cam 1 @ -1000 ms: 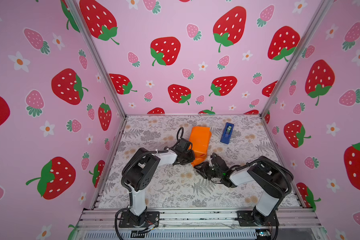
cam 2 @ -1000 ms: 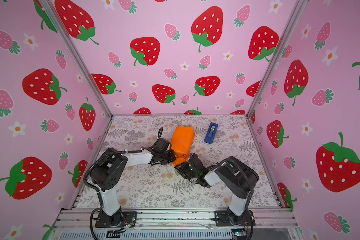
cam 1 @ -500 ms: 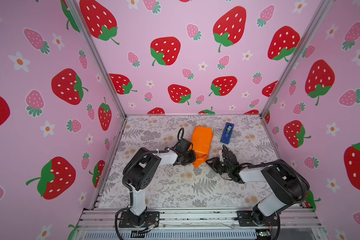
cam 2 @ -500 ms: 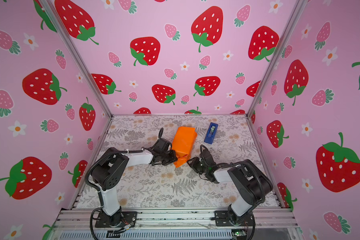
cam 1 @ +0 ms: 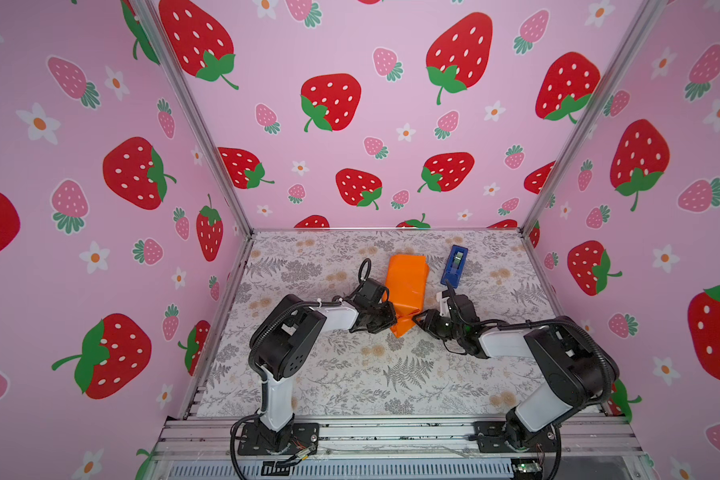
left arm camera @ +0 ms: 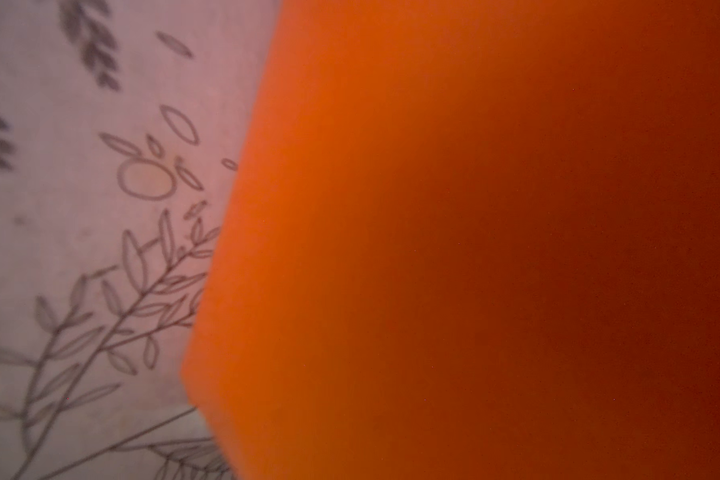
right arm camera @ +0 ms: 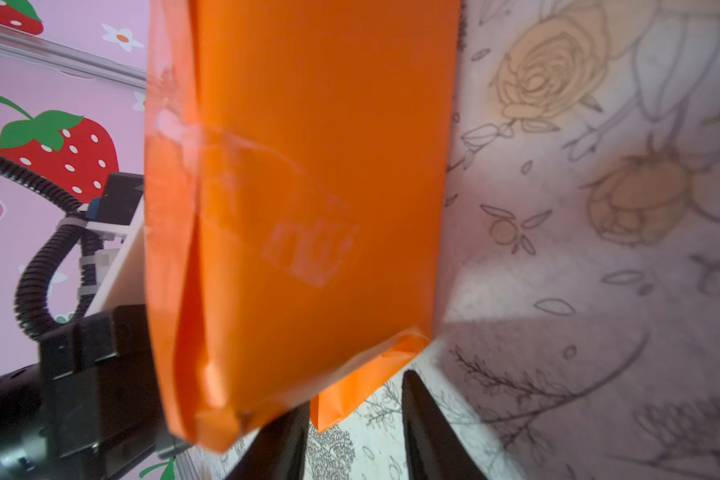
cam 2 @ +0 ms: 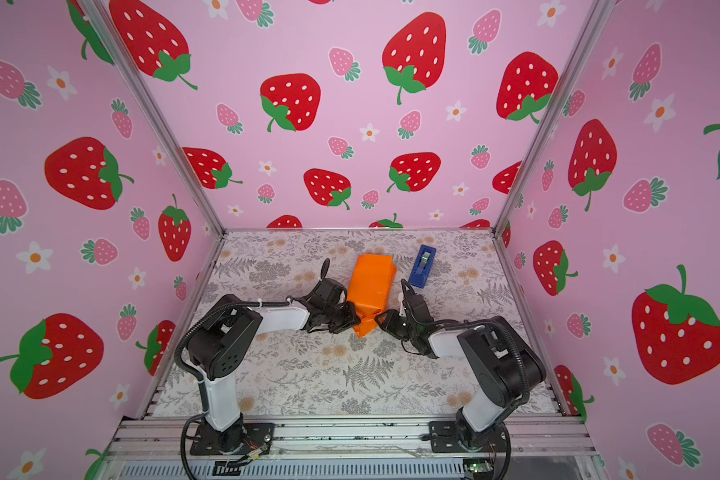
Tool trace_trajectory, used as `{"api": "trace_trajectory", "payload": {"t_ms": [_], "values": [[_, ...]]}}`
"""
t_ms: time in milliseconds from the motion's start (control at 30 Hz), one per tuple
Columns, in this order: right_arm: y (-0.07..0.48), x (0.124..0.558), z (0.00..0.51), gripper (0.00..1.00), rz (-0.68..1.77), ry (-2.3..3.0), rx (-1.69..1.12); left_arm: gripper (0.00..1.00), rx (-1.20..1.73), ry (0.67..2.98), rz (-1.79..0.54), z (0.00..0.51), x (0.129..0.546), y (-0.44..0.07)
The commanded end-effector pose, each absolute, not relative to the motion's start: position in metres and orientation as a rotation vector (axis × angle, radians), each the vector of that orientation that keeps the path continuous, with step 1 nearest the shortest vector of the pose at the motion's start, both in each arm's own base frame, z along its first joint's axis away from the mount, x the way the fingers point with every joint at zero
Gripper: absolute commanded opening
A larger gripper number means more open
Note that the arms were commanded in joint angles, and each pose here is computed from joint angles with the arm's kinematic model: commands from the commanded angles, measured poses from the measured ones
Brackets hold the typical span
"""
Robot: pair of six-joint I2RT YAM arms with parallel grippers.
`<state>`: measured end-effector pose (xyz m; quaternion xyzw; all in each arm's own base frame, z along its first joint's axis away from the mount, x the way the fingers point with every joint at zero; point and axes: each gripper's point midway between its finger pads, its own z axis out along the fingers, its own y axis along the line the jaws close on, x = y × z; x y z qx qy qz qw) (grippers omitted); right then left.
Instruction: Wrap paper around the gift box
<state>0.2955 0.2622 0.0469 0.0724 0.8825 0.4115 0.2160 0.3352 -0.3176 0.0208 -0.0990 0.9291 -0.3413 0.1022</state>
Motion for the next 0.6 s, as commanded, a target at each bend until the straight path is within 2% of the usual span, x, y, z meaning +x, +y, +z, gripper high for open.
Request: {"api": "trace_trajectory", "payload": {"t_ms": [0,300,567], "values": [[0.259,0.306,0.055,0.40,1.092,2.435,0.168,0.11,-0.283,2.769,-0.992,0.030,0.325,-0.316],[0.256,0.315,0.053,0.35,1.062,2.455,0.178,0.21,-0.228,2.749,-0.902,0.054,0.313,-0.295],[0.251,0.305,0.058,0.32,1.057,2.466,0.170,0.21,-0.241,2.780,-0.902,0.039,0.300,-0.289]]}}
